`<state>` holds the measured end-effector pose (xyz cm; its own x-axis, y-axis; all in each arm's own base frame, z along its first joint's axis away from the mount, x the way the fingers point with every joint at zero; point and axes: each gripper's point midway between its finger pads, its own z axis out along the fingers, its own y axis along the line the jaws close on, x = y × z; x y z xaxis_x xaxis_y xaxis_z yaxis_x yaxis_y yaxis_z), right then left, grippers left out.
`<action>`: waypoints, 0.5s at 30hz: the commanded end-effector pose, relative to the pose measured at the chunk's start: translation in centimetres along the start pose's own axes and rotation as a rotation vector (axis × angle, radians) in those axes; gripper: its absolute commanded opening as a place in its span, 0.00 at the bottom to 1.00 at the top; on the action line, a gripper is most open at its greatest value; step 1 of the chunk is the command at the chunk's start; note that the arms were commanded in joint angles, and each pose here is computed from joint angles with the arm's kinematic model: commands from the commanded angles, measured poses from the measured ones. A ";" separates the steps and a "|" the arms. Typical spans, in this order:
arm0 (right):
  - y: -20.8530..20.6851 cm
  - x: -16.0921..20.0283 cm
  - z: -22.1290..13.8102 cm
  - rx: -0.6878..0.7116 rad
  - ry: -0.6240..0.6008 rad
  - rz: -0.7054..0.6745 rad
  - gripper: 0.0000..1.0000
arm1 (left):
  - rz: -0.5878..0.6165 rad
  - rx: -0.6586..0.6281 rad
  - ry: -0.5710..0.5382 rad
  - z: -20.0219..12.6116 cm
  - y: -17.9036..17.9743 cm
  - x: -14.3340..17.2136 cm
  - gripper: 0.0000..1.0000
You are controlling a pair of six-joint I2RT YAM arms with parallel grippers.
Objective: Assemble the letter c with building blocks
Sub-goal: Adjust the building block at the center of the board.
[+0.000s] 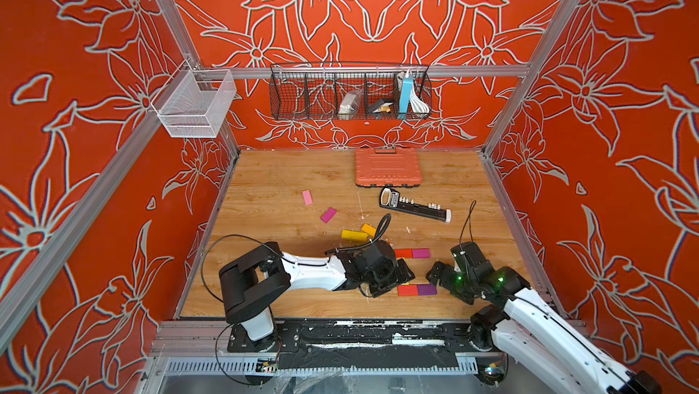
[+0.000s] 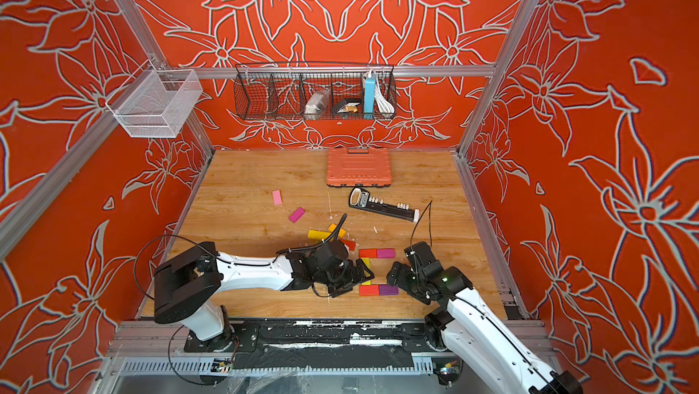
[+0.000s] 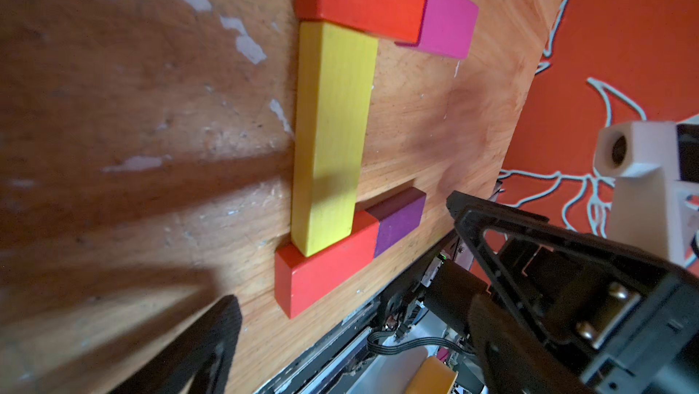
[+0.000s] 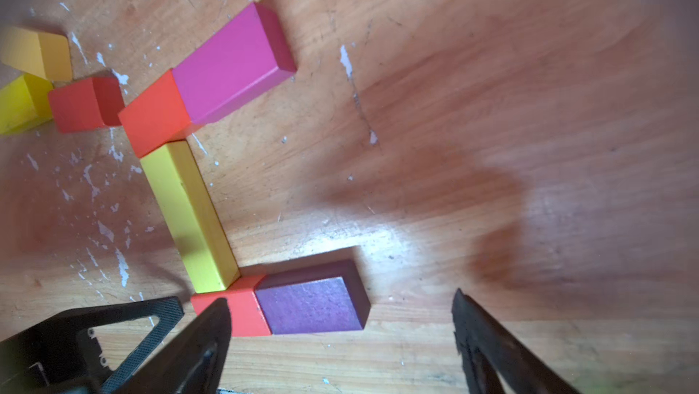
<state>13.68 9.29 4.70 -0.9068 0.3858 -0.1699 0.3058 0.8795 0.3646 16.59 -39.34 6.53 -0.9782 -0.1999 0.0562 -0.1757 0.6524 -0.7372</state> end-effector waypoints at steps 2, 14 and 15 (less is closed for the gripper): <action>0.0 -0.6 -0.8 0.017 -0.019 -0.002 0.94 | 0.000 0.034 0.005 0.3 -1.4 0.2 0.95; 0.0 -0.7 -0.8 0.017 -0.021 -0.003 0.94 | 0.000 0.038 0.026 1.3 -1.6 0.9 0.95; 0.0 -0.7 -0.8 0.017 -0.021 -0.003 0.93 | 0.002 0.039 0.027 1.3 -1.6 0.9 0.95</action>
<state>13.74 9.16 4.90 -0.9068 0.3865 -0.1683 0.3090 0.8809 0.3585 16.06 -40.64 6.34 -0.9806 -0.1834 0.0692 -0.1727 0.6419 -0.7471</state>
